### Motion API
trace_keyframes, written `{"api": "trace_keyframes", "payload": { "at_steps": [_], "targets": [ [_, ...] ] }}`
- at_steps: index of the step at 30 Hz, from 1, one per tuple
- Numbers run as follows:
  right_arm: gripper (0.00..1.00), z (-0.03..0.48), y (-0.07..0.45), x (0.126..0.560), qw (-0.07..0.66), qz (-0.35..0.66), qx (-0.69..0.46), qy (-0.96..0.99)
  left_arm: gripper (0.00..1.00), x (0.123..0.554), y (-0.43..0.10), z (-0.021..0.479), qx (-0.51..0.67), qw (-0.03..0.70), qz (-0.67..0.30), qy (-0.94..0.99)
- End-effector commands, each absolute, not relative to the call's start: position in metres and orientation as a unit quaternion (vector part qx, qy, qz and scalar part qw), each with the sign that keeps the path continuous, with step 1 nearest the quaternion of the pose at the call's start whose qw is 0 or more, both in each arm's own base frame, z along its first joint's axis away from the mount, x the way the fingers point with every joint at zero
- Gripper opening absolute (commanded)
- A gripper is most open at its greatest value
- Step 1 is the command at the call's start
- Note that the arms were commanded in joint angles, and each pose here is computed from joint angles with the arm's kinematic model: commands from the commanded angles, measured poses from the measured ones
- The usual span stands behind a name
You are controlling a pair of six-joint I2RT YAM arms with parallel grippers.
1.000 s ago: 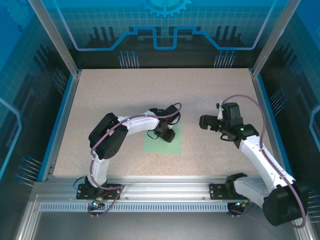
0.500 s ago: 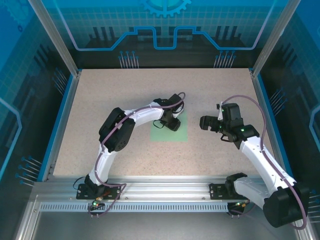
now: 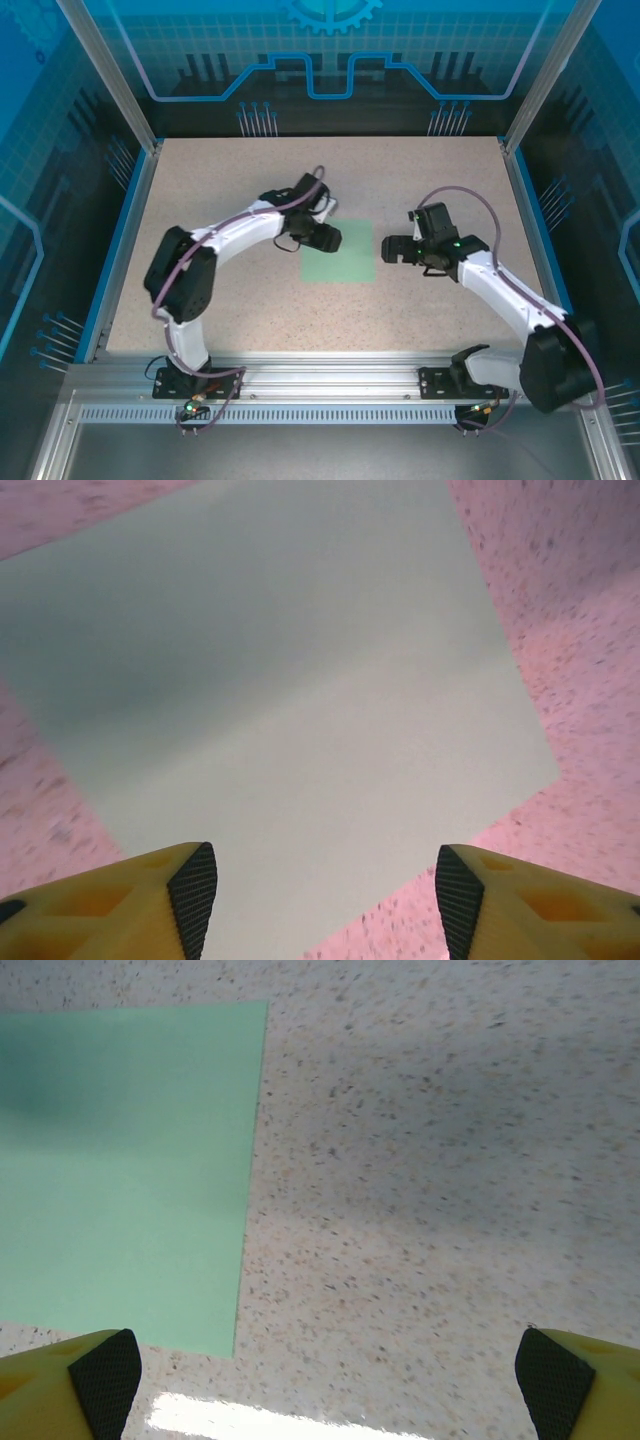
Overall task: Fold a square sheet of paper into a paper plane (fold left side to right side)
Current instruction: Move the square sheet of paper to the center of the table.
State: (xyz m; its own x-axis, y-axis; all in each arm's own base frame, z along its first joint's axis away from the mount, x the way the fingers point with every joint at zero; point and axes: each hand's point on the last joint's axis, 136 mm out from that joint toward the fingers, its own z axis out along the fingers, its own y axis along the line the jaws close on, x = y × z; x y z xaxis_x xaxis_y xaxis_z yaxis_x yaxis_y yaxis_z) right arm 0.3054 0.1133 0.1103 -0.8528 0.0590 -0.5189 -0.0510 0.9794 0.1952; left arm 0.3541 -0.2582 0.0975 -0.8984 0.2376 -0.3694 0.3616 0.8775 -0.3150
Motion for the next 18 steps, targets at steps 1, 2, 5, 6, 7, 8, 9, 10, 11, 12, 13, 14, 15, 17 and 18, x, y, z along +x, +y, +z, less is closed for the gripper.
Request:
{"api": "trace_keyframes", "payload": {
  "at_steps": [1,2,5,6,7,8,9,10,11,12,13,14,15,17,18],
  "targets": [
    [1.00,0.122,0.134,0.334,0.294,0.111,-0.004,0.949,0.63,0.336,-0.253,0.097,0.098,0.127,-0.264,0.951],
    [1.00,0.120,0.139,0.340,0.292,0.112,-0.007,0.950,0.63,0.332,-0.251,0.096,0.087,0.120,-0.276,0.950],
    [1.00,0.108,0.156,0.357,0.281,0.111,-0.020,0.953,0.62,0.321,-0.251,0.087,0.057,0.092,-0.311,0.944],
    [1.00,0.104,0.161,0.363,0.275,0.110,-0.022,0.955,0.62,0.318,-0.253,0.084,0.052,0.083,-0.320,0.942],
    [1.00,0.098,0.167,0.369,0.267,0.109,-0.026,0.957,0.60,0.316,-0.255,0.080,0.048,0.076,-0.326,0.941],
    [1.00,0.096,0.173,0.376,0.264,0.110,-0.028,0.958,0.59,0.315,-0.256,0.076,0.044,0.069,-0.329,0.941],
    [1.00,0.092,0.178,0.382,0.258,0.110,-0.032,0.959,0.58,0.315,-0.256,0.072,0.038,0.064,-0.329,0.941],
    [1.00,0.088,0.183,0.388,0.254,0.107,-0.033,0.961,0.56,0.315,-0.257,0.067,0.035,0.058,-0.328,0.942],
    [1.00,0.082,0.188,0.393,0.249,0.105,-0.036,0.962,0.56,0.314,-0.257,0.063,0.033,0.053,-0.325,0.944],
    [1.00,0.078,0.192,0.399,0.245,0.103,-0.039,0.963,0.55,0.315,-0.256,0.059,0.031,0.049,-0.322,0.945],
    [1.00,0.074,0.197,0.404,0.241,0.100,-0.042,0.964,0.54,0.315,-0.256,0.055,0.029,0.044,-0.320,0.946],
    [1.00,0.070,0.200,0.409,0.237,0.099,-0.043,0.965,0.54,0.315,-0.255,0.051,0.025,0.040,-0.318,0.947],
    [1.00,0.066,0.202,0.412,0.232,0.097,-0.044,0.967,0.53,0.314,-0.256,0.048,0.025,0.036,-0.318,0.947],
    [1.00,0.058,0.209,0.418,0.223,0.097,-0.048,0.969,0.52,0.314,-0.256,0.043,0.024,0.029,-0.313,0.949],
    [1.00,0.054,0.212,0.420,0.219,0.095,-0.051,0.970,0.52,0.314,-0.255,0.040,0.024,0.027,-0.309,0.951]
  ]
}}
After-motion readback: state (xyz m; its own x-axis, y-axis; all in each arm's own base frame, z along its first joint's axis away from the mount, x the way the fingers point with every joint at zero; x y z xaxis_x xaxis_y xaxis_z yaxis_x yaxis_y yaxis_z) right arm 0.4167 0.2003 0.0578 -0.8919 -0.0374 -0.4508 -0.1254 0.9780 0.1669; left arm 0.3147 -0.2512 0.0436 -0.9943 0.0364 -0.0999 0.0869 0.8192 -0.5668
